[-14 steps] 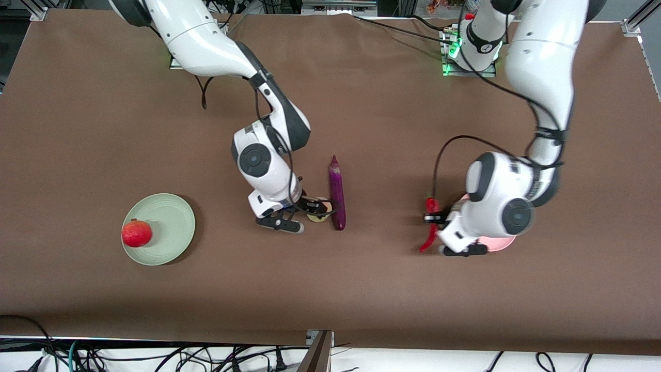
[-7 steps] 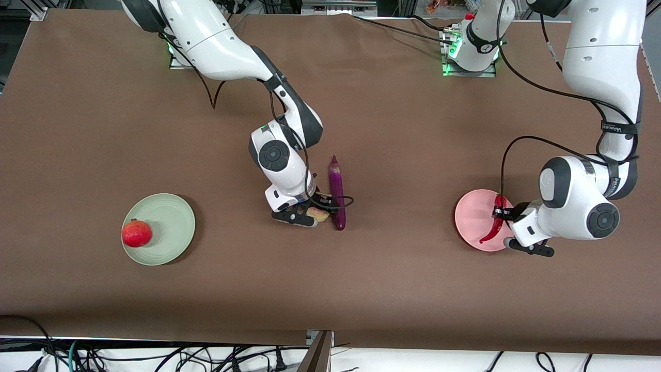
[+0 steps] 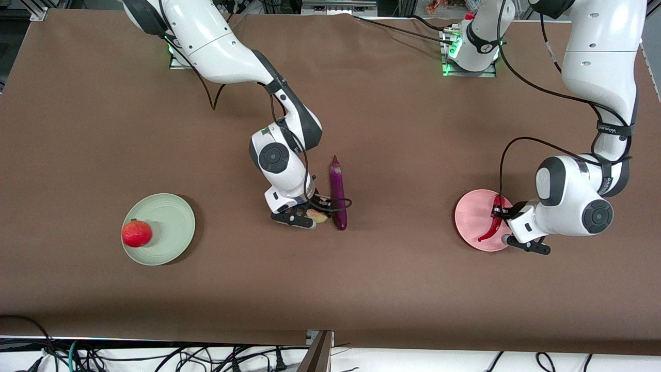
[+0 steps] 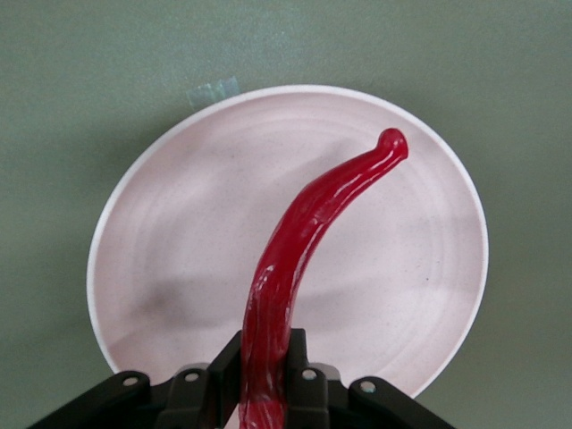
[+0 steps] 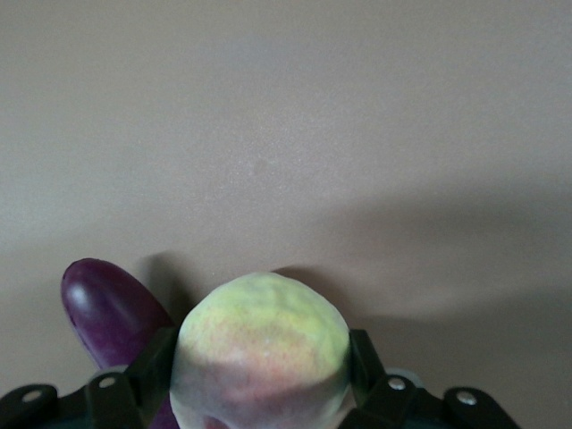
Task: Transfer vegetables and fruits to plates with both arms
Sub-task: 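Place the peach on the green plate while the left gripper reaches the eggplant, then grasp the eggplant with the left gripper while the right gripper returns to rest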
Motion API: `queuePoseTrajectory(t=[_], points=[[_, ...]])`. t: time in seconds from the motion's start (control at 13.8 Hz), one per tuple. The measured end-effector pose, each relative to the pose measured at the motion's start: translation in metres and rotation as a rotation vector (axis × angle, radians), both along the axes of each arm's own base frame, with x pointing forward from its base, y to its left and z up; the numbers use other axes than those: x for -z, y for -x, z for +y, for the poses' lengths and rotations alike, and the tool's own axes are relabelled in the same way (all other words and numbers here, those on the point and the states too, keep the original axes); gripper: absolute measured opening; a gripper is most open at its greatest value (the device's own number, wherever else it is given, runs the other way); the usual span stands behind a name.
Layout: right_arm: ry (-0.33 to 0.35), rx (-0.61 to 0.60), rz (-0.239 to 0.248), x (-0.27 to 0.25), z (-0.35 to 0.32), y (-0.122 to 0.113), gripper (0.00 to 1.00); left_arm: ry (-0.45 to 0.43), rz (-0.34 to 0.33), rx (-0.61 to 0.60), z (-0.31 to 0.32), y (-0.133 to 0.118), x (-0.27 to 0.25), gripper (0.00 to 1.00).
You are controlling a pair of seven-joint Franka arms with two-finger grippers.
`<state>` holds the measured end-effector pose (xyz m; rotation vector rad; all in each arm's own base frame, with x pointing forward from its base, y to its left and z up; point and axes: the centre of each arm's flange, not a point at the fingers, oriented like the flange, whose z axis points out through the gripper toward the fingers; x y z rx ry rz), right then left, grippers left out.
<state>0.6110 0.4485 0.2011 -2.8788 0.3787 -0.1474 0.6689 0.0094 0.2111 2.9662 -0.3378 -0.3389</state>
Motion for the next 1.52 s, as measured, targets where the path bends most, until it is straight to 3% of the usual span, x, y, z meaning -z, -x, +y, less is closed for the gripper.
queuePoseTrajectory(t=[0.22,0.51,0.73,0.94,1.09,1.38,1.52], points=[[0.061,-0.018,0.046,-0.027,-0.029,-0.019,0.83,0.0,-0.001,0.001,-0.001,-0.001,0.005,0.25],[0.129,-0.232,0.139,-0.098,-0.176,-0.077,0.83,-0.001,-0.009,0.0,0.0,-0.003,0.006,0.62],[0.169,-0.376,0.148,-0.101,-0.308,-0.108,0.83,0.002,-0.014,0.0,-0.003,-0.012,-0.011,0.89],[0.261,-0.454,0.182,-0.082,-0.373,-0.111,0.83,-0.005,0.049,-0.069,-0.033,-0.014,-0.046,0.93],[0.272,-0.456,0.203,-0.067,-0.388,-0.11,0.83,-0.013,0.098,-0.126,-0.08,-0.005,-0.075,1.0],[0.283,-0.458,0.194,-0.042,-0.388,-0.112,0.83,-0.029,0.146,-0.288,-0.202,0.022,-0.114,1.0],[0.289,-0.454,0.187,-0.027,-0.391,-0.111,0.83,-0.029,0.136,-0.378,-0.259,0.034,-0.112,1.0]])
